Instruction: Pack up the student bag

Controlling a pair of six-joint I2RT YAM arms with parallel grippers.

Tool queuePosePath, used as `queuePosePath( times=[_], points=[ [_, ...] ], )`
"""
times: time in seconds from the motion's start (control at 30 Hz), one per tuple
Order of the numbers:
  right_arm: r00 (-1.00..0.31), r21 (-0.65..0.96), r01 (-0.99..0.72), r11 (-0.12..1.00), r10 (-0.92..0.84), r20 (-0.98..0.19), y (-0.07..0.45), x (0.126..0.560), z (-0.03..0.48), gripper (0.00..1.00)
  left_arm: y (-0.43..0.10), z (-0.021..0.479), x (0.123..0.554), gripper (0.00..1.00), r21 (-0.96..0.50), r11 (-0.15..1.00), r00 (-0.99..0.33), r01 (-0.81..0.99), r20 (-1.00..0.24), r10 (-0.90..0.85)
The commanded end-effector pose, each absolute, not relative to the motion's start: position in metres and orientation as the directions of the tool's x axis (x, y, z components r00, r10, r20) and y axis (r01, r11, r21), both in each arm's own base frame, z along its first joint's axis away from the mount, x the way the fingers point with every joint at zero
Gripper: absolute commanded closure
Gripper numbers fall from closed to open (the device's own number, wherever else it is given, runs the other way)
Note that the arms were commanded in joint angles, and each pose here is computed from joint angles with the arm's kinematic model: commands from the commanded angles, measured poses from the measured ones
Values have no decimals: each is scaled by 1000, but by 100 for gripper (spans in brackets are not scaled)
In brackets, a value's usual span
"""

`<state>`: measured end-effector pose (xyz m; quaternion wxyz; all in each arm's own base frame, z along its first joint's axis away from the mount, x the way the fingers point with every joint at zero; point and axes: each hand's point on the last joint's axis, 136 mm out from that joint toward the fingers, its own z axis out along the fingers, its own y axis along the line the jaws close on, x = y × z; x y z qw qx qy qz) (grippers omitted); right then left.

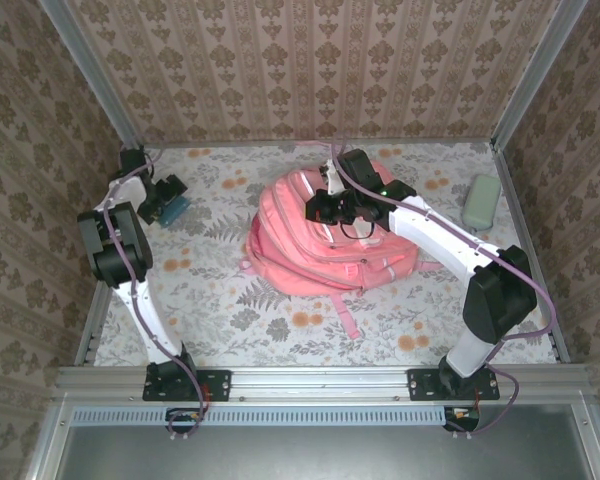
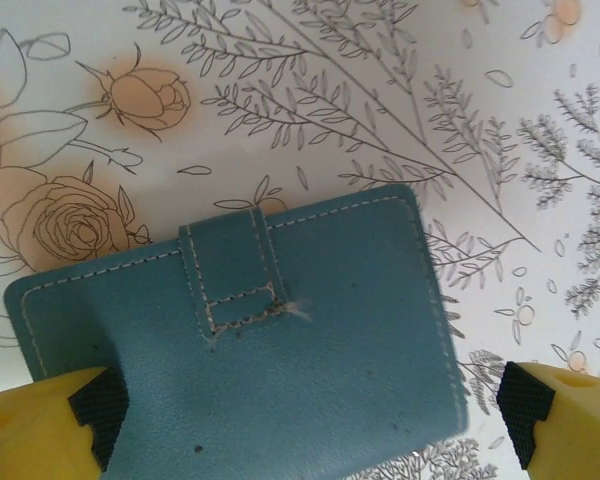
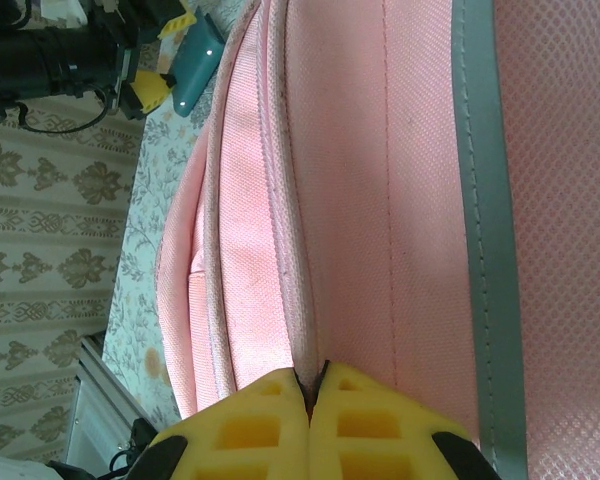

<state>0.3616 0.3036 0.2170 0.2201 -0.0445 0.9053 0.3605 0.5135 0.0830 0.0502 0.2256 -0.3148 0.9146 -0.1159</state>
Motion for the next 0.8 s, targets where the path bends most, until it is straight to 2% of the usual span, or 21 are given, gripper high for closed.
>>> queuePosePath(
  times=[0.0, 0.2, 0.43, 0.57, 0.77],
  points=[
    [-889, 663, -291, 690, 61, -454, 318, 358, 240, 100, 71, 37, 502, 2, -403, 744, -714, -532, -260, -651],
    [-887, 664, -295, 687, 62, -457, 316, 353, 238, 100, 51, 39, 474, 3, -470, 681, -685, -561, -198, -701],
    [-888, 673, -289, 680, 72, -454, 314, 346, 231, 100, 7, 46, 415, 2, -481, 616, -647, -625, -124, -753],
    [-888, 674, -292, 679, 70, -455, 312, 342, 230, 100, -29, 56, 383, 1, -463, 634, -658, -619, -135, -741],
    [-883, 666, -298, 684, 67, -465, 309, 337, 230, 100, -46, 86, 356, 0, -404, 745, -717, -530, -256, -649]
  ],
)
